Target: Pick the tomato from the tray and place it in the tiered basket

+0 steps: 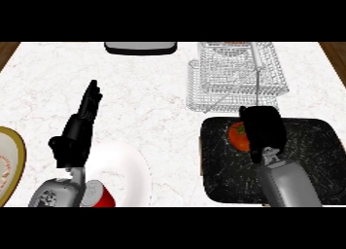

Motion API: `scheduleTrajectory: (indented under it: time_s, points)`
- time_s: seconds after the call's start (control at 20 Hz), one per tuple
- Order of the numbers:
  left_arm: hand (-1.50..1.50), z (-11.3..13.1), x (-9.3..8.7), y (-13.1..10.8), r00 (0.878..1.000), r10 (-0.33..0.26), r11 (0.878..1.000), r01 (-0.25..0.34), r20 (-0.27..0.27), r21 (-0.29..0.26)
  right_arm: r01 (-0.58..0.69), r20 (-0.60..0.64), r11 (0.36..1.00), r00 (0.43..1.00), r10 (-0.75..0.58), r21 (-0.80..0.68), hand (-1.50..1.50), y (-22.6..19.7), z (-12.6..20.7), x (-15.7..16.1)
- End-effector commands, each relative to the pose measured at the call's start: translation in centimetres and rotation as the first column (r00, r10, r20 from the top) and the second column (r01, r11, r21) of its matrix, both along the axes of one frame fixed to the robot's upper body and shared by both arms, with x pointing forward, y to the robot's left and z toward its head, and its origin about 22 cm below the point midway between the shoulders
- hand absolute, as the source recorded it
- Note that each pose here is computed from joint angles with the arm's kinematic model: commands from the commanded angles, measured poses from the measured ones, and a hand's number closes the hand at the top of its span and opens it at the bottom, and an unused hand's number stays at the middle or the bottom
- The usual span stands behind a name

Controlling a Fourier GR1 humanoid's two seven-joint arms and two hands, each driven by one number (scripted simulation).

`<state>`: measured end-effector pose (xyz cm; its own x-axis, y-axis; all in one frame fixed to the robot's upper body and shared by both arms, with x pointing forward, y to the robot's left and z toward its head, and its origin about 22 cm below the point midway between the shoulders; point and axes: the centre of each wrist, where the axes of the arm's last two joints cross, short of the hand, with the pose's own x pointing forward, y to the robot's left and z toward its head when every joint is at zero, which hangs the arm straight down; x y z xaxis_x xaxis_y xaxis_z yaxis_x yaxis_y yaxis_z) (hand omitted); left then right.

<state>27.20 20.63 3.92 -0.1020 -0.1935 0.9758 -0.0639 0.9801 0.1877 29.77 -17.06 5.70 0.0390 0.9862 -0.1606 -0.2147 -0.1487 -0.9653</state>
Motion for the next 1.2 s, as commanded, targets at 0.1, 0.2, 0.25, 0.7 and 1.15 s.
scheduleTrajectory:
  time_s: [0.1,0.2,0.25,0.7,1.15]
  points:
    - [0.00,-0.8,0.0,-1.6,0.999,-0.027,1.000,0.027,-0.026,-0.005,0.190,0.162,0.982,0.969,-0.188,0.001,1.50,6.6,7.7,-1.2]
    - [0.00,-1.3,-0.8,-1.3,0.999,-0.028,1.000,0.028,-0.019,-0.002,0.218,0.250,0.974,0.942,-0.225,0.054,1.50,7.8,11.2,-1.9]
    - [0.00,-0.2,0.3,-0.3,1.000,-0.015,1.000,0.015,-0.011,0.000,0.219,0.273,0.975,0.936,-0.224,0.049,1.50,8.6,12.7,-2.7]
    - [0.00,-0.8,-0.3,-2.8,1.000,-0.007,1.000,0.007,-0.024,-0.006,0.271,0.333,0.950,0.891,-0.309,0.155,1.50,10.6,21.8,-3.0]
    - [0.00,-2.0,0.4,-1.9,0.999,-0.032,0.999,0.032,-0.019,-0.016,0.216,0.295,0.881,0.886,-0.358,0.420,1.50,11.1,26.2,0.7]
